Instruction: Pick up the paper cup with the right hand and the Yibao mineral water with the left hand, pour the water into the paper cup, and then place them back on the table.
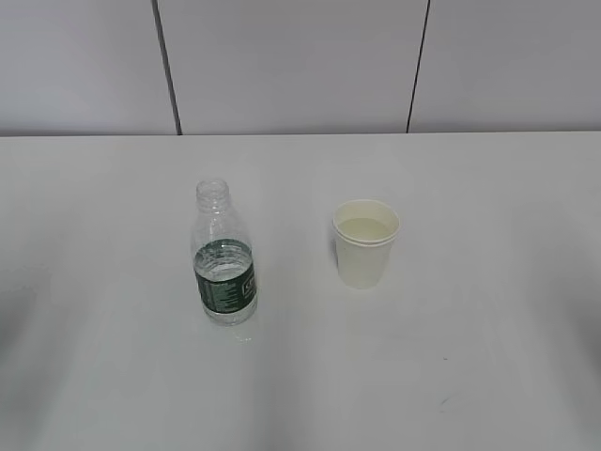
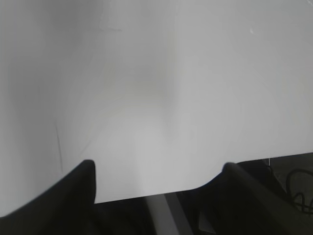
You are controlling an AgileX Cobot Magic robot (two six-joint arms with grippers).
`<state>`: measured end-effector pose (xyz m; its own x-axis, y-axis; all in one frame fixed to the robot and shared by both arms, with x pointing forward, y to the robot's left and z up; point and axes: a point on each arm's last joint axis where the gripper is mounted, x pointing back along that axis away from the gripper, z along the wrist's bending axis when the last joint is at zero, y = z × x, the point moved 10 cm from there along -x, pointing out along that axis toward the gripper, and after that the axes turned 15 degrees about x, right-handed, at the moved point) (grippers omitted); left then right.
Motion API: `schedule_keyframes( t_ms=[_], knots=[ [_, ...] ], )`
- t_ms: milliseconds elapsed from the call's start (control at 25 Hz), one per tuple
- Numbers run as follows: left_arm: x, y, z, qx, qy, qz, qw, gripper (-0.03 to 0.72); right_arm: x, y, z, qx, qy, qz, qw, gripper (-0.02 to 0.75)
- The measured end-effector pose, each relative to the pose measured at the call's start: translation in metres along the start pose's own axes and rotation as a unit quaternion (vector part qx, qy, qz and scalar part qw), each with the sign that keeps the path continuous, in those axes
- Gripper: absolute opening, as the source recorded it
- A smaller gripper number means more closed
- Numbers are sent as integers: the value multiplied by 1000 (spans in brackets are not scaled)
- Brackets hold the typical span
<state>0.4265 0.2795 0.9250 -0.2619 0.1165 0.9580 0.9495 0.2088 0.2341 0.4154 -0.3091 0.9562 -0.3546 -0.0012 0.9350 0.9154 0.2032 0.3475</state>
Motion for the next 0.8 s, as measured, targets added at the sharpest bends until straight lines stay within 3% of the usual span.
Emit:
schedule_keyframes(
  t_ms=[200,480,640,800],
  knots=[
    [4,-27,5,-2,-8,-34,999,482,-8,-41,12,4,-8,-23,1000,594],
    [32,-24,1,-12,-27,-126,992,482,25,-44,13,10,-46,-133,990,594],
    [48,-22,-1,-17,-42,-195,980,475,39,-47,14,12,-61,-180,982,594],
    [65,-22,-3,-20,-63,-278,958,472,52,-51,15,14,-75,-223,972,594]
  ],
)
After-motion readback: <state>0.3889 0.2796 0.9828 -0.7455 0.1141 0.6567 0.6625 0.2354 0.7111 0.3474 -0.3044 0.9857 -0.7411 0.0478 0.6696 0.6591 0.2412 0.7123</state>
